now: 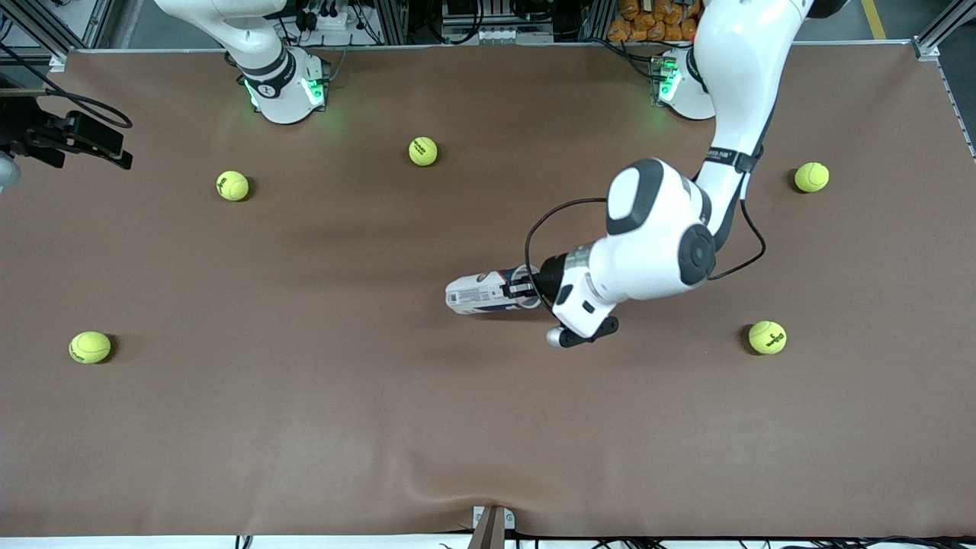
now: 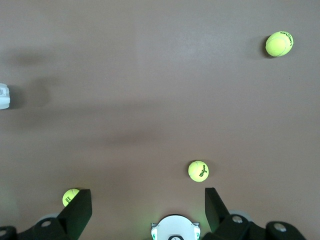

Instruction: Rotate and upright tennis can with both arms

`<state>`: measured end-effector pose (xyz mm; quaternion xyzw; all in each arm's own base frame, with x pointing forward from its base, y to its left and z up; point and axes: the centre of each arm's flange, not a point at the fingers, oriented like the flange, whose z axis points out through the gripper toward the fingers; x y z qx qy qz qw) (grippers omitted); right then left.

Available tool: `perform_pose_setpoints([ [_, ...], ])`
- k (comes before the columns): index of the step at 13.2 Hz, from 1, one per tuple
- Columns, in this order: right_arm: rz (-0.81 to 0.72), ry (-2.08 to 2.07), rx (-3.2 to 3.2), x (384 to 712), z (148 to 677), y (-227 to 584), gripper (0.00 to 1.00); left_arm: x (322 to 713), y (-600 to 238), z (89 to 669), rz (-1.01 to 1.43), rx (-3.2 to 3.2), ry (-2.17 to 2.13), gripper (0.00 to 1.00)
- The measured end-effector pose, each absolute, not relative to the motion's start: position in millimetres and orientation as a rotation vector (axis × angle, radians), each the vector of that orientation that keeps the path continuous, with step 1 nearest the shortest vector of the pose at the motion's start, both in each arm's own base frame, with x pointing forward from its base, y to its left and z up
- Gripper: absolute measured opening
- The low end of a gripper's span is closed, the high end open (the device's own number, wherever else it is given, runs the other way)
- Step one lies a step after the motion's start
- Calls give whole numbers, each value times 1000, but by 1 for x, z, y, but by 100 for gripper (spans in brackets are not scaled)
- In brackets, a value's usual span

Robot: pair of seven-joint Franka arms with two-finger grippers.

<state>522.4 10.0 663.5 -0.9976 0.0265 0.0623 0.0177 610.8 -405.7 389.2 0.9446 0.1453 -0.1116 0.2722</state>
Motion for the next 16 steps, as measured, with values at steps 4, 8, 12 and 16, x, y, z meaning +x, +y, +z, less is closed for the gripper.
perform_pose_setpoints([
  [4,194,78,-3099,522,663,11,100,563,-463,389,-218,2796,529,5],
  [8,194,73,-3100,522,663,13,100,513,-511,394,-167,2950,595,5],
  [12,195,62,-3100,522,663,17,100,488,-531,390,-89,3015,643,5],
  [16,195,59,-3101,522,663,18,100,475,-543,380,-71,3043,658,5],
])
